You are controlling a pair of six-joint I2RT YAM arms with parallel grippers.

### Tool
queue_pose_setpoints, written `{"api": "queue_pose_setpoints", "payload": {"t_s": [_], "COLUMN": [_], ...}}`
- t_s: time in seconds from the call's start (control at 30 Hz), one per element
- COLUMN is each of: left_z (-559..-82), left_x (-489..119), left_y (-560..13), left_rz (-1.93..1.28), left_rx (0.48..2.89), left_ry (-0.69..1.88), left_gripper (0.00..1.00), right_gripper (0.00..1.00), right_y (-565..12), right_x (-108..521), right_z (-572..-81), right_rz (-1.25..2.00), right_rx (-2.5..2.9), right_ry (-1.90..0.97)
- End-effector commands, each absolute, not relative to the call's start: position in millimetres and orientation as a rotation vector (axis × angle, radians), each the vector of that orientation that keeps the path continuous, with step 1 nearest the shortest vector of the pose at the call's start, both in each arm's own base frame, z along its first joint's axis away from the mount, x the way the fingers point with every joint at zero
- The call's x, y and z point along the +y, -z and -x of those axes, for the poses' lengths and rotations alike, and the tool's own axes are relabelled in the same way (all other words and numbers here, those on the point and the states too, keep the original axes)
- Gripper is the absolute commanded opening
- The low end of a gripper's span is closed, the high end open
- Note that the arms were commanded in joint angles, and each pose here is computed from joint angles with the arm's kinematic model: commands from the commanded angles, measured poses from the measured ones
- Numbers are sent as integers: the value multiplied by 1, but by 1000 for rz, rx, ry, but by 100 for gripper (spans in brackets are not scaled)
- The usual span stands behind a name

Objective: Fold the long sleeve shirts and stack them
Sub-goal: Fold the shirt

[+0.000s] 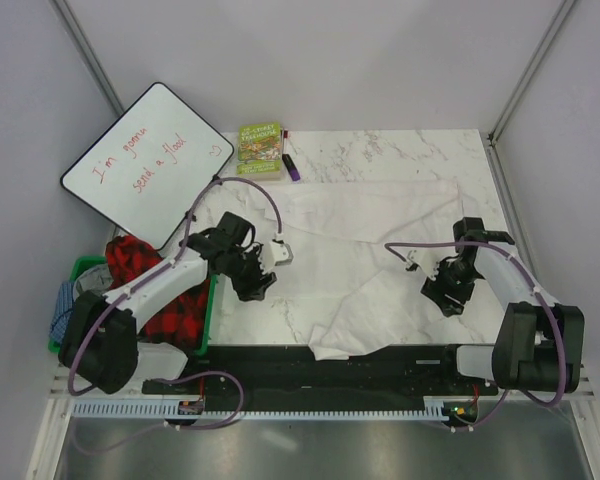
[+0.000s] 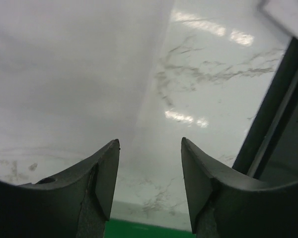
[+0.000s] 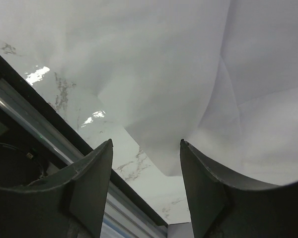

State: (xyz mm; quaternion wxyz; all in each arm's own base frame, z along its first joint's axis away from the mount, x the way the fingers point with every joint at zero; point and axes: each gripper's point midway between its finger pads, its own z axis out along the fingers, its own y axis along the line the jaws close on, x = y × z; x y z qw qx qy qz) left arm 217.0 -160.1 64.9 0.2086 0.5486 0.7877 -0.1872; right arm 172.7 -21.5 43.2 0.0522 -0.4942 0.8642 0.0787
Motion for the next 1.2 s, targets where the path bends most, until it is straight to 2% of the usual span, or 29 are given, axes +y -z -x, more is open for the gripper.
{"api": "queue_pose_setpoints", "payload": {"t_s": [0.0, 0.03, 0.07, 0.2, 0.27, 0.4, 0.6, 0.63, 0.73, 0.77, 0.87, 0.93, 1.07, 1.17], "left_z": [-170, -164, -153, -120, -93, -80, -65, -66, -80, -83, -101, -114, -187, -230], "left_x": [-217, -227, -248, -302, -325, -350, -355, -355, -351, -349, -351, -357, -366, -368], "left_y": [-94, -99, -107, -122, -112, -87, -48, -43, -31, -31, -59, -93, -164, -178], "left_rz": [-1684, -1700, -1759, -1861, -1952, -2018, -2088, -2080, -2060, -2056, -1981, -1914, -1695, -1630], "left_rx": [1898, 1859, 1763, 1631, 1599, 1584, 1631, 1664, 1724, 1726, 1718, 1693, 1722, 1761], "left_ry": [681, 697, 720, 799, 839, 789, 729, 713, 602, 585, 596, 669, 698, 678], "left_gripper": [62, 64, 72, 76, 77, 78, 76, 73, 53, 33, 2, 2, 2, 2], "right_gripper": [64, 65, 66, 66, 67, 69, 72, 73, 76, 77, 84, 87, 89, 89], "right_y": [-49, -48, -47, -53, -61, -73, -71, -71, -74, -76, -82, -88, -107, -121], "right_x": [-7, -8, -8, -2, 2, 5, 10, 10, 12, 12, 16, 18, 24, 30], "right_z": [-171, -169, -169, -177, -186, -194, -188, -188, -189, -190, -195, -203, -220, -231], "right_rz": [1507, 1508, 1502, 1428, 1392, 1378, 1399, 1407, 1402, 1397, 1394, 1393, 1391, 1376], "right_rx": [2590, 2599, 2606, 2632, 2618, 2580, 2547, 2536, 2507, 2498, 2447, 2401, 2286, 2216], "right_ry": [-293, -291, -292, -333, -348, -341, -384, -386, -388, -390, -384, -371, -348, -366]}}
